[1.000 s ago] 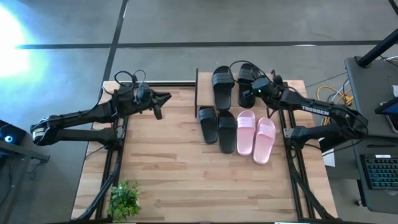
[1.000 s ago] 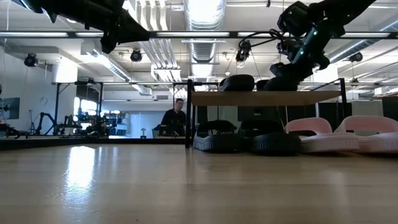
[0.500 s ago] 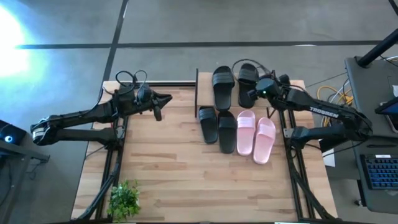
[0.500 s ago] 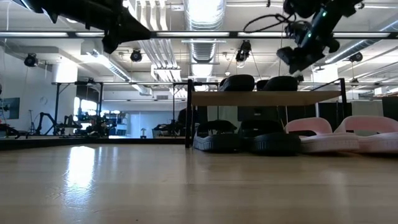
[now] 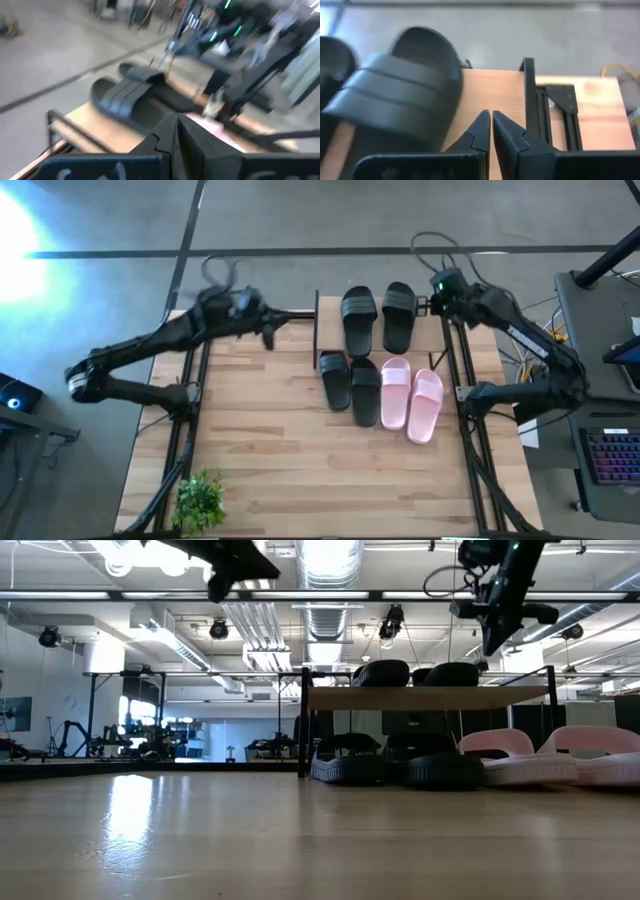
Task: Pick and place slides into the shelf
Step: Adjust the black slides on the shelf
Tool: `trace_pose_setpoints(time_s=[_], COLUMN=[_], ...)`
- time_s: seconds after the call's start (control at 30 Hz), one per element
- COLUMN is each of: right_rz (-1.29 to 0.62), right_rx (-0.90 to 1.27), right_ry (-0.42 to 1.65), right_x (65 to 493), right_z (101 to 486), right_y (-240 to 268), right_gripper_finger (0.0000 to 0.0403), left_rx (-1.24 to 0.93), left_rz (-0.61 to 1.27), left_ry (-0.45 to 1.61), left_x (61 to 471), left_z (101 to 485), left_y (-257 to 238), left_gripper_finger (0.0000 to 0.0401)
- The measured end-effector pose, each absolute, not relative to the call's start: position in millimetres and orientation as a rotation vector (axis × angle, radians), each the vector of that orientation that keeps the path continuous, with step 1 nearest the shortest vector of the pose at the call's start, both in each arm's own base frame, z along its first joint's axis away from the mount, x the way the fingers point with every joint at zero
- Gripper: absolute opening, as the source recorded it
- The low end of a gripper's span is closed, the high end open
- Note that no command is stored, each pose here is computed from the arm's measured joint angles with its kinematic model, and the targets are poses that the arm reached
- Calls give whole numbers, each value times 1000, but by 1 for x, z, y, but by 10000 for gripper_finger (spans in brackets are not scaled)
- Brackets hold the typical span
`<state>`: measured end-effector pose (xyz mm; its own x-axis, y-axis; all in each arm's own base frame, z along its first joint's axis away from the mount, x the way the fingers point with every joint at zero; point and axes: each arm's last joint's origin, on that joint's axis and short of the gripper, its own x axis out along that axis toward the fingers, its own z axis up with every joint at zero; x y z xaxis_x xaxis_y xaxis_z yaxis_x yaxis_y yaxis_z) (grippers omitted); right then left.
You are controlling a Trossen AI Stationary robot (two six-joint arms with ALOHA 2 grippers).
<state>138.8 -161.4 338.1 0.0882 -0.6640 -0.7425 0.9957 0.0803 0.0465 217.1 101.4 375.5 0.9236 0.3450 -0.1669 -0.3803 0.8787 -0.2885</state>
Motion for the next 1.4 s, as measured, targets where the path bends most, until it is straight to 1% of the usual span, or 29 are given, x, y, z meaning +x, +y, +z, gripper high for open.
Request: trace_pose_setpoints(time_s=[0.07, 0.13, 0.23, 0.4, 0.53, 0.63, 0.77, 1.03, 1.23, 1.4], right_rz=[-1380, -1371, -1348, -1307, -1266, -1202, -1198, -1217, -1140, -1081], right_rx=[709, 728, 702, 656, 687, 772, 839, 872, 901, 861], right_ry=[698, 775, 848, 936, 998, 1000, 991, 953, 947, 982], right_x=[138, 140, 147, 156, 156, 152, 145, 147, 160, 173], right_z=[336, 332, 330, 327, 319, 314, 312, 308, 298, 293], right_y=[-178, -191, -205, -220, -227, -231, -236, -242, -248, -247], right_gripper_finger=[11, 11, 12, 13, 13, 13, 13, 13, 13, 13], left_rx=[-342, -398, -452, -512, -548, -547, -540, -468, -407, -393], left_rz=[390, 363, 311, 328, 281, 243, 201, 172, 194, 194], left_ry=[190, 254, 311, 419, 543, 630, 690, 725, 800, 796], left_x=[233, 248, 272, 302, 326, 339, 355, 369, 368, 368], left_z=[379, 379, 378, 374, 363, 357, 347, 338, 328, 327], left_y=[121, 143, 173, 209, 227, 235, 247, 260, 262, 262], left_gripper_finger=[2, 1, 0, 0, 0, 0, 0, 0, 0, 0])
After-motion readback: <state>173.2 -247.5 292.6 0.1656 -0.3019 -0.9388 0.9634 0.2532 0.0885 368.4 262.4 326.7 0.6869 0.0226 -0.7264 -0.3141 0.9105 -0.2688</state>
